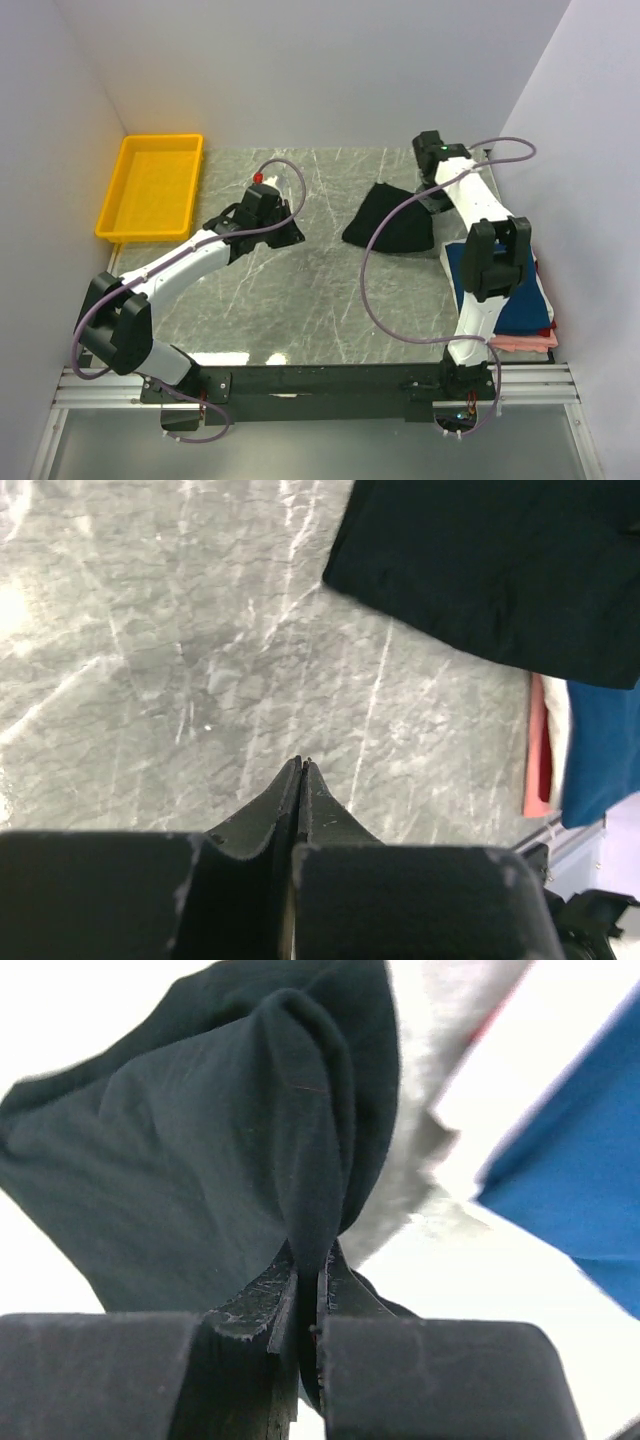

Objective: Fold and stack the t-shirts
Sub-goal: Neatly place the folded tshirt to the corner

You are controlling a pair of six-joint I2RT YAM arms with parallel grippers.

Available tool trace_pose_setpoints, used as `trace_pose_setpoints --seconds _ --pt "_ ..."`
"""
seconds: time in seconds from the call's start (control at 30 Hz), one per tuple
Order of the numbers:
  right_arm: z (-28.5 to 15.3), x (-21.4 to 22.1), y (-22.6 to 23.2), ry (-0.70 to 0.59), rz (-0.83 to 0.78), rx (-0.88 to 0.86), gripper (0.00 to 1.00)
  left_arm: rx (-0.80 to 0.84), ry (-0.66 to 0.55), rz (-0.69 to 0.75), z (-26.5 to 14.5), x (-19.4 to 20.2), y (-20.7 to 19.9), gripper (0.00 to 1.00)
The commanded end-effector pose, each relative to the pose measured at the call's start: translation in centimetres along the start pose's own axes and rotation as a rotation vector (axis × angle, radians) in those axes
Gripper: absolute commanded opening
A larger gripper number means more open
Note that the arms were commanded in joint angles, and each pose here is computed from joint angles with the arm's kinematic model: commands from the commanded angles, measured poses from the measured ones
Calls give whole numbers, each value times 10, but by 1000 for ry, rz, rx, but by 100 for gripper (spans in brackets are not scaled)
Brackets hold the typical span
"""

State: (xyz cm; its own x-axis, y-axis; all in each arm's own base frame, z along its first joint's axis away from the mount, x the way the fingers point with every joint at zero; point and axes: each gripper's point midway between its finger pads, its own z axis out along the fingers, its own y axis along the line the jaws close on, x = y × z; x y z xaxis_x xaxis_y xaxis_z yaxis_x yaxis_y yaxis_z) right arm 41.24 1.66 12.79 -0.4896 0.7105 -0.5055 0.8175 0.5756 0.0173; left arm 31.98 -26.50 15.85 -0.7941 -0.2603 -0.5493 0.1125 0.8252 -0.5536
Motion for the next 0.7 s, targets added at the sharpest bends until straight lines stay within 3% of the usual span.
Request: trace_pose_setpoints --seconds 0.0,0.67 --pt "-38 -42 -37 -50 143 45 0 78 -21 34 -13 -17 -24 5" --pt "-96 -126 -122 -116 293 44 0 131 -2 28 -17 -20 -39 4"
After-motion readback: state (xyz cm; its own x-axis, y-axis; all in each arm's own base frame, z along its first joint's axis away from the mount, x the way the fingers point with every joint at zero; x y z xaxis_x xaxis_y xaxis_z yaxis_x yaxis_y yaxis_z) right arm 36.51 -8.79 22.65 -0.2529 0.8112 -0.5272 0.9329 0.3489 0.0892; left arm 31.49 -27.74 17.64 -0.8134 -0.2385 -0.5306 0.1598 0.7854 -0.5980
